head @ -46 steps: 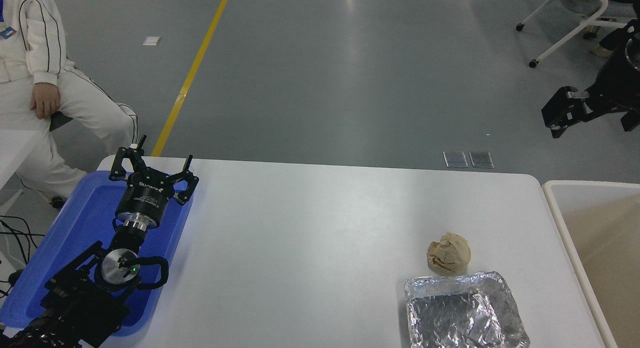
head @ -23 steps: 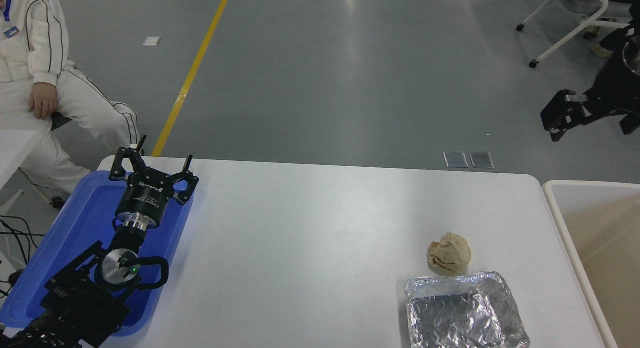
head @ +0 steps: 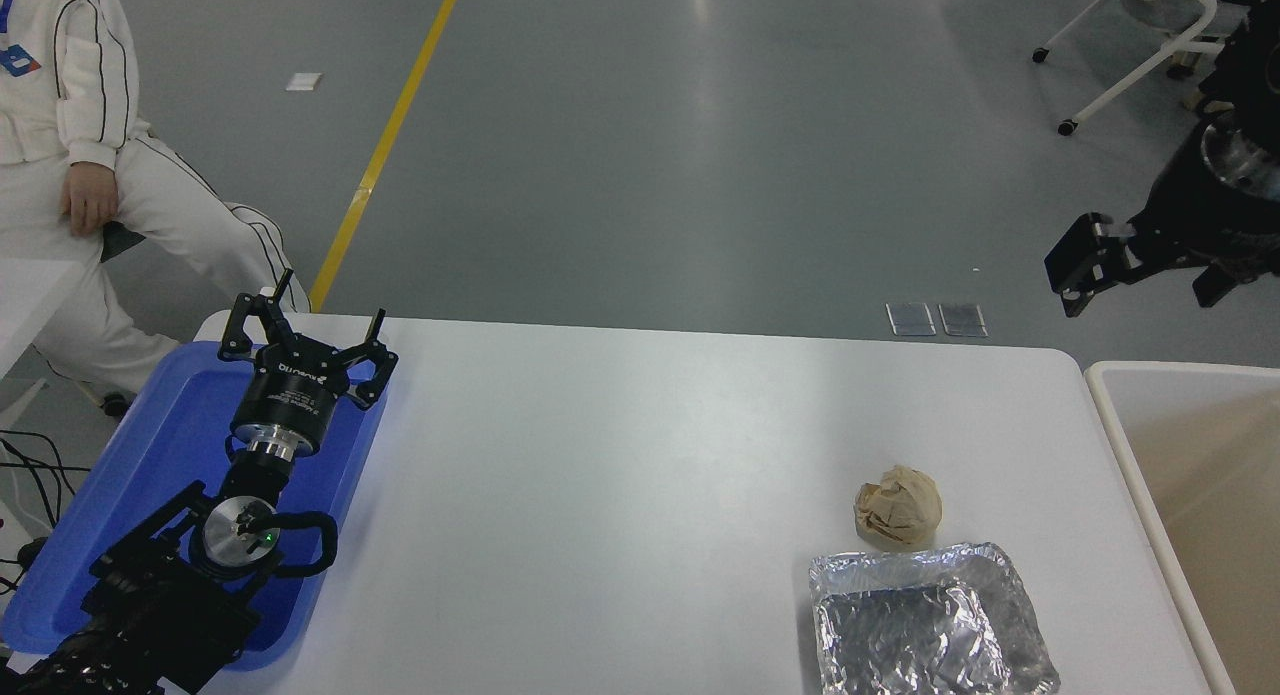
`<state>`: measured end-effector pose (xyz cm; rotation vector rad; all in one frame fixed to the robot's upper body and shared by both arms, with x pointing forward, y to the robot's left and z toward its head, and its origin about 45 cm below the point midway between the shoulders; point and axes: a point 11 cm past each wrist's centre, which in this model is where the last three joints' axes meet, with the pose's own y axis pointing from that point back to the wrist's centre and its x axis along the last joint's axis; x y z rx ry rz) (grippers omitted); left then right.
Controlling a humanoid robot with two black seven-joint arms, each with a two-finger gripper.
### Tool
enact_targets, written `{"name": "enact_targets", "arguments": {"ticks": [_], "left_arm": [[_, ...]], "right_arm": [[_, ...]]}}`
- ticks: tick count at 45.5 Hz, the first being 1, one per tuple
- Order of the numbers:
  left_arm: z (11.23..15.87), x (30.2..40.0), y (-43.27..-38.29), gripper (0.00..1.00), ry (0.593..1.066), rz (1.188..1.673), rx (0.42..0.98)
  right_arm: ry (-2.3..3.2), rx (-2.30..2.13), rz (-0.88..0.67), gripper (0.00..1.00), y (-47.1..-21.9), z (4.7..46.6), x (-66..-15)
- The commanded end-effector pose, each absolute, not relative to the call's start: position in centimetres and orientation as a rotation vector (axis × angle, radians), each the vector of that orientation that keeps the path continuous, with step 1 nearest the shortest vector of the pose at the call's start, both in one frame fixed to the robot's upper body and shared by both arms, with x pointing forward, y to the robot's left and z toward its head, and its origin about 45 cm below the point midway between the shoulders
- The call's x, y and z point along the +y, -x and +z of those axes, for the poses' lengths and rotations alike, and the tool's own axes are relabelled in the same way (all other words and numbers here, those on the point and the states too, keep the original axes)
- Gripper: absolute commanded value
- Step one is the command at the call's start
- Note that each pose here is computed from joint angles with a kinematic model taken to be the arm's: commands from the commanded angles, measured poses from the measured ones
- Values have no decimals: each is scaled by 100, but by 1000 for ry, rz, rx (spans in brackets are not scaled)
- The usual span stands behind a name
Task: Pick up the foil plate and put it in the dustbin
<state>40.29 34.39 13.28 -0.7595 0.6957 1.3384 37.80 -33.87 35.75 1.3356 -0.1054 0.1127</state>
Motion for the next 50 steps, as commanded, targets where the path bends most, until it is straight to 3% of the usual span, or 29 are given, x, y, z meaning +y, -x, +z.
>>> {"name": "enact_targets", "arguments": {"ticks": [1,24,38,50], "left_arm": [[1327,3438,-4029,100,759,1338,696],[1327,3438,-4029,100,759,1338,696],[1320,3440,-4024,100,758,1339,697],[1320,3440,-4024,100,758,1339,697]], "right_arm": [[-1324,-3,67,100,-3656,3205,-3429],[-1363,113,-83,100,-3354,2371,-3606],[-1384,126,-168,99,-3157,2107,-3745],[-1464,170,-209,99,-3000,1724,-3566]]}}
